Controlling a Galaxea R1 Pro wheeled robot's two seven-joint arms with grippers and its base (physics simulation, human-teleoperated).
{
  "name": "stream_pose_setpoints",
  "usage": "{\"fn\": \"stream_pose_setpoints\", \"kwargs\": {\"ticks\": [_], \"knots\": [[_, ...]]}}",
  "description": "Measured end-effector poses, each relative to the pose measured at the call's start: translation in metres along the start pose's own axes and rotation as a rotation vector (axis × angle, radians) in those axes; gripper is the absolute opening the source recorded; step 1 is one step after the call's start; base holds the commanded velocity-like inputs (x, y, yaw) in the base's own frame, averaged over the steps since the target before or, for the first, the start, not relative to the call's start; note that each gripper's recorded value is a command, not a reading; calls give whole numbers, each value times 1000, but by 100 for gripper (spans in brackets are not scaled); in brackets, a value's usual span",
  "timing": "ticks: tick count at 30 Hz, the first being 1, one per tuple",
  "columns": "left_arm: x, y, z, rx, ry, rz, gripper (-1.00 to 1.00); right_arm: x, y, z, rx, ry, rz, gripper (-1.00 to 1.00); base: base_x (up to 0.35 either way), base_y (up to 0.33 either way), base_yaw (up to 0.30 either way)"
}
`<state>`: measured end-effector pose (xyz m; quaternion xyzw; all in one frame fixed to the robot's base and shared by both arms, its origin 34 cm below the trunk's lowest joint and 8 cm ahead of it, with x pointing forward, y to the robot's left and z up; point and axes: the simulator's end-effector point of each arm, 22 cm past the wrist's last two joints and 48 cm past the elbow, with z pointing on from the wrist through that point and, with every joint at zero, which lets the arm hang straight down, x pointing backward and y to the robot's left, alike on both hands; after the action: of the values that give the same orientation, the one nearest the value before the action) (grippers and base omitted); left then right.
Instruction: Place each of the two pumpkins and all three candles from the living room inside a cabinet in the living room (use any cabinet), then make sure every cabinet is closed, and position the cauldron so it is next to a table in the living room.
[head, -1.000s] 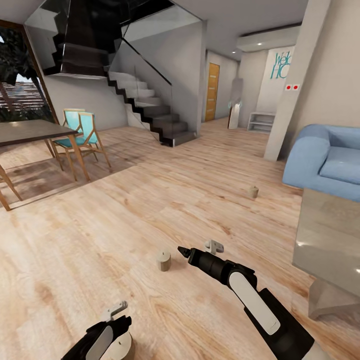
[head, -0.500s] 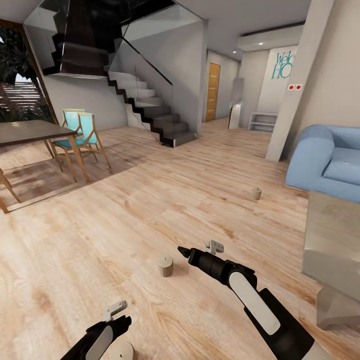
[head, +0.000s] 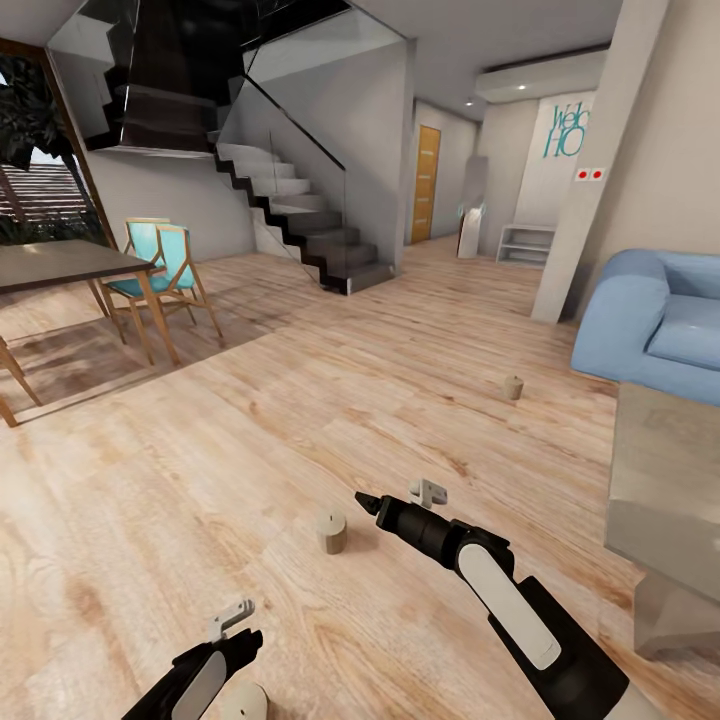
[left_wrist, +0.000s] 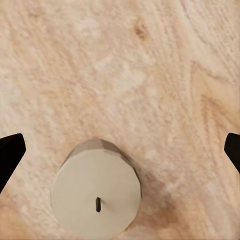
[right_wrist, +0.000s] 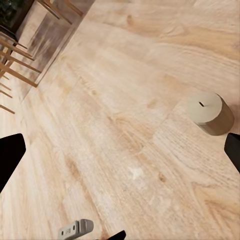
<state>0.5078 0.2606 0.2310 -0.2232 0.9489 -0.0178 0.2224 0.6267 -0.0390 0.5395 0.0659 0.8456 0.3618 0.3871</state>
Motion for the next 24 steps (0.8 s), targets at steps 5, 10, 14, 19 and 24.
{"fn": "stream_pose_setpoints", "kwargs": {"ticks": [5,10,14,19,24], "knots": [[-1,0,0,0,-2,-1,100,1,-1,0,2,1,1,100,0,0,0],[3,3,5,-8,-4,-5,100,6,-8,5,11,15,10,100,0,0,0],[9,6,9,-15,10,-6,100,13,-15,10,19,28,20,100,0,0,0],[18,10,15,-25,27,-6,100,20,-23,15,27,43,32,100,0,0,0],[27,13,20,-33,46,-4,100,27,-31,20,35,58,43,100,0,0,0]]}}
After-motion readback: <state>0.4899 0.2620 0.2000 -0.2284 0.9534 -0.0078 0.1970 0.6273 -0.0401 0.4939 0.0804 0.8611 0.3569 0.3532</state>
